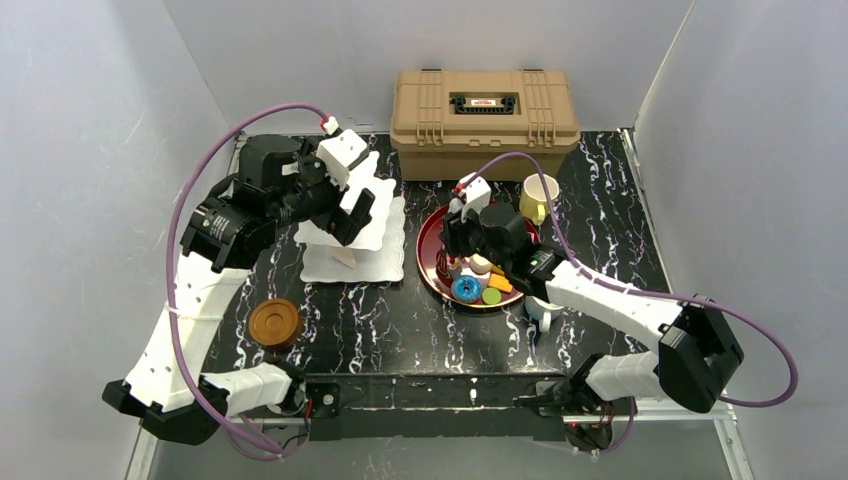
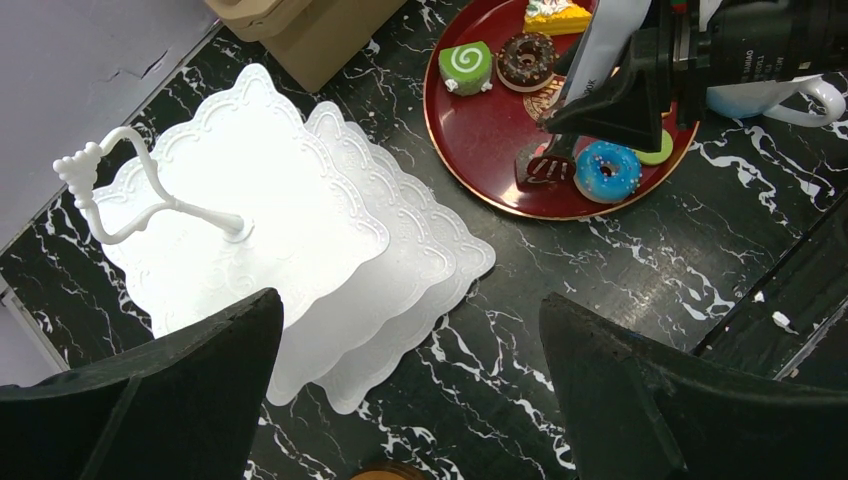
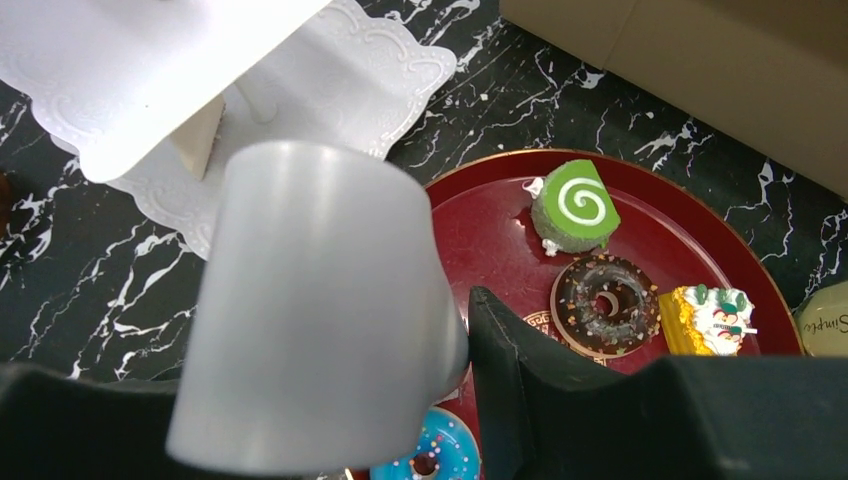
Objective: Serve the afternoon tea
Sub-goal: Pick up the desert from the tray, then place the desert on the desert table.
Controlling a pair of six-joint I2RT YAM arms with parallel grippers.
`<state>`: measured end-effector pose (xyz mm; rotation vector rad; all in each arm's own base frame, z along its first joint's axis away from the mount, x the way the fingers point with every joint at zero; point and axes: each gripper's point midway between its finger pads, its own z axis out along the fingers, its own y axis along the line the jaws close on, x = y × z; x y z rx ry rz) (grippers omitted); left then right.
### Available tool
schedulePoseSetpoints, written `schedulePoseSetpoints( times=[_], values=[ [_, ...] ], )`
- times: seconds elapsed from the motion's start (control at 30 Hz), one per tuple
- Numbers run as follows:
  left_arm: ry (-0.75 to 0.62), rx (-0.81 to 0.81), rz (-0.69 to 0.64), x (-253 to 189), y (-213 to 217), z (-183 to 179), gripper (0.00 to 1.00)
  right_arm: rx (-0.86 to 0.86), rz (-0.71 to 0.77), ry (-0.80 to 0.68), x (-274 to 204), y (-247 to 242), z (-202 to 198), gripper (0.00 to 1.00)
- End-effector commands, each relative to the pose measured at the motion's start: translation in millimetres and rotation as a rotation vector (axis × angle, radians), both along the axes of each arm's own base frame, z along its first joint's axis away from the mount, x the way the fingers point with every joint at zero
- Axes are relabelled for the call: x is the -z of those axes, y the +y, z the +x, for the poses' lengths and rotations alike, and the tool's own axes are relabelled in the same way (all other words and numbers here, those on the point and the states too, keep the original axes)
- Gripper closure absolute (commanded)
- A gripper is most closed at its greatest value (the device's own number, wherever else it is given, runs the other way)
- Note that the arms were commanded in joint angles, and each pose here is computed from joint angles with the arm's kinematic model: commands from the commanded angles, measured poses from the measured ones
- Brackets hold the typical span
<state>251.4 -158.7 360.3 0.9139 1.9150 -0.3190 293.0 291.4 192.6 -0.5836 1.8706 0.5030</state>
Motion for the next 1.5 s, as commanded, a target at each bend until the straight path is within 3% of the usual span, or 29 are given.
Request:
schedulePoseSetpoints(
  times=[0.0,0.43,0.67,0.93,1.17,1.47],
  values=[
    [-0.038,-0.006,-0.006,-12,4,-1,0.02,0.012,0.047,-0.052,-13,2,10,0.44],
    [-0.042,-0.006,-0.008,-13,3,0,0.02,-0.026,0.071,-0.012,7,9,6,0.48],
    [-0.034,-0.03,-0.011,-10,6,-1,0.02,0.001,0.088,-0.042,-3,5,9,0.69],
    [-0.042,-0.034,-0.01,-10,9,-3,0.02,-0.006,0.118,-0.128,-46,5,13,0.82],
    [-0.061,-0.049,-0.015,-13,12,-3,0.02,-0.044,0.235,-0.153,-75,25,7,0.85],
    [-0.074,-0.051,-0.01,-13,15,-5,0.02,-0.07,0.294,-0.146,-73,81,-1,0.87]
  ],
)
